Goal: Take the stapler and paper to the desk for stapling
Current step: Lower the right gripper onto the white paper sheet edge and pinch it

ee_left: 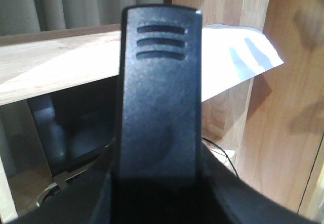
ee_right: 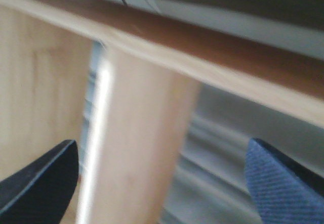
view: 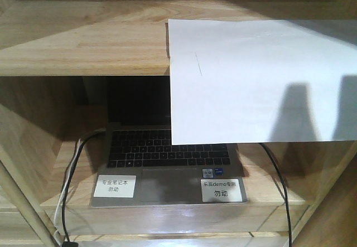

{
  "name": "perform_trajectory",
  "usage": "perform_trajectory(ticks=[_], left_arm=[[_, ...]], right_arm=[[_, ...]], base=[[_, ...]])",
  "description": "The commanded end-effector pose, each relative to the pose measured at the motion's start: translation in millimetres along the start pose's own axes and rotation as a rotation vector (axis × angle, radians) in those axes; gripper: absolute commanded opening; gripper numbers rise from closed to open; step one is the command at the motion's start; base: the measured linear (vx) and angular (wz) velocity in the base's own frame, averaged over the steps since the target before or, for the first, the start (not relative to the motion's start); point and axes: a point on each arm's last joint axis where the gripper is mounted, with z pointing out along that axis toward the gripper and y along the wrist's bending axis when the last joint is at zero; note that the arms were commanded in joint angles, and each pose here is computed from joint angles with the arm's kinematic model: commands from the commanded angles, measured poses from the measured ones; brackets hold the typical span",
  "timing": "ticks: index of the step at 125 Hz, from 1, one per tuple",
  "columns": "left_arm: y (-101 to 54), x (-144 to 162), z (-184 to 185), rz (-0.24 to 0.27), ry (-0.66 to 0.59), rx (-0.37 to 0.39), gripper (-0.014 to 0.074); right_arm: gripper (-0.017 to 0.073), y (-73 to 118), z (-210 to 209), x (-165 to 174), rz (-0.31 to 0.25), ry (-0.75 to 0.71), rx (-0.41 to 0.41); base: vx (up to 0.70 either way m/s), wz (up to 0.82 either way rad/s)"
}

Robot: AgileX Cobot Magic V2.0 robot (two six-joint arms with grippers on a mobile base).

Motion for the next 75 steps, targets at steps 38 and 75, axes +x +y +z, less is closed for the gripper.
perform_trajectory(ticks=[38,75], left_arm=[[-0.5,-17,-1,-0.011,-0.122,0.012,-0.0006],[-0.5,-17,-1,-0.011,-0.122,0.012,-0.0006]], right_arm=[[0.0608,-55.8,-47,35,0.142,0.271,0.017],[0.0595,-75.8,-64,51,0.207,0.425,0.038]], base=[[0.0,0.0],[0.0,0.0]])
